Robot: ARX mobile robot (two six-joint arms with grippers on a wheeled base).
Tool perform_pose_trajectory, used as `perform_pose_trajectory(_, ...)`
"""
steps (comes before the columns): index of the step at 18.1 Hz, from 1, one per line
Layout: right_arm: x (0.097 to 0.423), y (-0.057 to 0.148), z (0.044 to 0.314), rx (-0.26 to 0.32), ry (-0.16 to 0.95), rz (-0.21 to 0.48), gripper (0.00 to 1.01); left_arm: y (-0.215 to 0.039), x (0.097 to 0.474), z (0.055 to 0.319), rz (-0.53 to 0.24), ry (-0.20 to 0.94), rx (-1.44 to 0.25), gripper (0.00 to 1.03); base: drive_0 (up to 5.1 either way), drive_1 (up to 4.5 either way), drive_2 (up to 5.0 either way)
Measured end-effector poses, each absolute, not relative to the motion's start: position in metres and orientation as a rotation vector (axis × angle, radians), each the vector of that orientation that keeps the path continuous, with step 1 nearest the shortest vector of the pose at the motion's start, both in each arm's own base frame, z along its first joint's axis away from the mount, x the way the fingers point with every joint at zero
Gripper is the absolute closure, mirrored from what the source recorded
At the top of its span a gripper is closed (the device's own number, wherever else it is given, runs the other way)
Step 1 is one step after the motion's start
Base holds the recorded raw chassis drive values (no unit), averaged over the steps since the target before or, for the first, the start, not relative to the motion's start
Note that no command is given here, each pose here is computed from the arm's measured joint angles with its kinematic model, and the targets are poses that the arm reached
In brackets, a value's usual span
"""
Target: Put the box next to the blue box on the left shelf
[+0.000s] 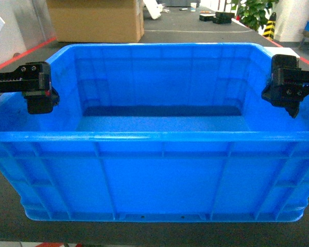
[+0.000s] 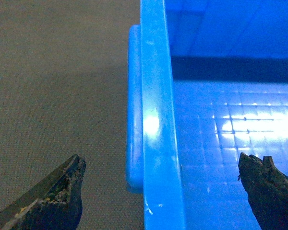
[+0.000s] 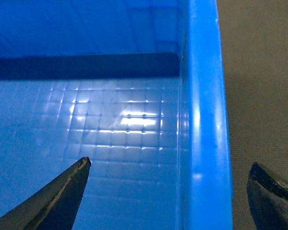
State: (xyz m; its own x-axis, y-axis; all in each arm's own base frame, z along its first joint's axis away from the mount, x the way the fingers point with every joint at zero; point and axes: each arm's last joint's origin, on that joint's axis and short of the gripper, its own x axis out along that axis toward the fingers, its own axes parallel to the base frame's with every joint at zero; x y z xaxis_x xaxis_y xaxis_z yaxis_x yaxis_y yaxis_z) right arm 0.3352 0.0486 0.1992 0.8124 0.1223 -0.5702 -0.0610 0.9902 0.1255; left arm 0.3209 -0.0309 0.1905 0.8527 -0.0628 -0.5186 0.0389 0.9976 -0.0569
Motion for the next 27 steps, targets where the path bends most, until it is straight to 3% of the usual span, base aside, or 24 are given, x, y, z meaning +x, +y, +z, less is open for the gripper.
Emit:
perform_pose_trajectory(2,0.339,0.047,0.193,0.130,0.676,0.094,0.09,-0.033,0.324,0.191,-0.058,0.594,-0.041,0.05,0.0,0.00,0.0)
perform_pose_trajectory(3,0.339,0.047,0.194,0.127,0.698,0.093,0.29,-0.033,0.327,0.192,-0.055,0.637,-0.038,0.12,0.0,0.00,0.0)
perform_pose_trajectory(4,0.340,0.045,0.194,0.126,0.708,0.078,0.47,-0.033,0.330,0.194,-0.055,0.669,-0.036,0.31,0.0,0.00,0.0)
perform_pose_trajectory(5,0.340,0.044,0.194,0.125,0.710,0.071,0.58,-0.033,0.331,0.194,-0.059,0.682,-0.037,0.42,0.0,0.00,0.0)
perform_pose_trajectory(9,0.340,0.042,0.194,0.119,0.717,0.060,0.77,-0.032,0.331,0.196,-0.054,0.702,-0.038,0.63,0.0,0.00,0.0)
perform_pose_trajectory(13,0.341,0.043,0.196,0.112,0.716,0.058,0.79,-0.031,0.332,0.197,-0.033,0.702,-0.032,0.82,0.0,0.00,0.0)
perform_pose_trajectory(19,0.336,0.046,0.200,0.131,0.683,0.075,0.79,-0.035,0.328,0.200,-0.015,0.640,-0.025,0.84,0.0,0.00,0.0)
perform_pose_trajectory(20,0.334,0.047,0.206,0.133,0.648,0.080,0.79,-0.035,0.324,0.206,-0.008,0.612,-0.024,0.84,0.0,0.00,0.0)
perform_pose_trajectory(22,0.321,0.049,0.252,0.127,0.432,0.096,0.79,-0.036,0.307,0.252,0.006,0.400,-0.044,0.85,0.0,0.00,0.0)
perform_pose_trajectory(27,0.312,0.051,0.252,0.115,0.383,0.096,0.79,-0.036,0.293,0.255,0.021,0.359,-0.047,0.85,0.0,0.00,0.0)
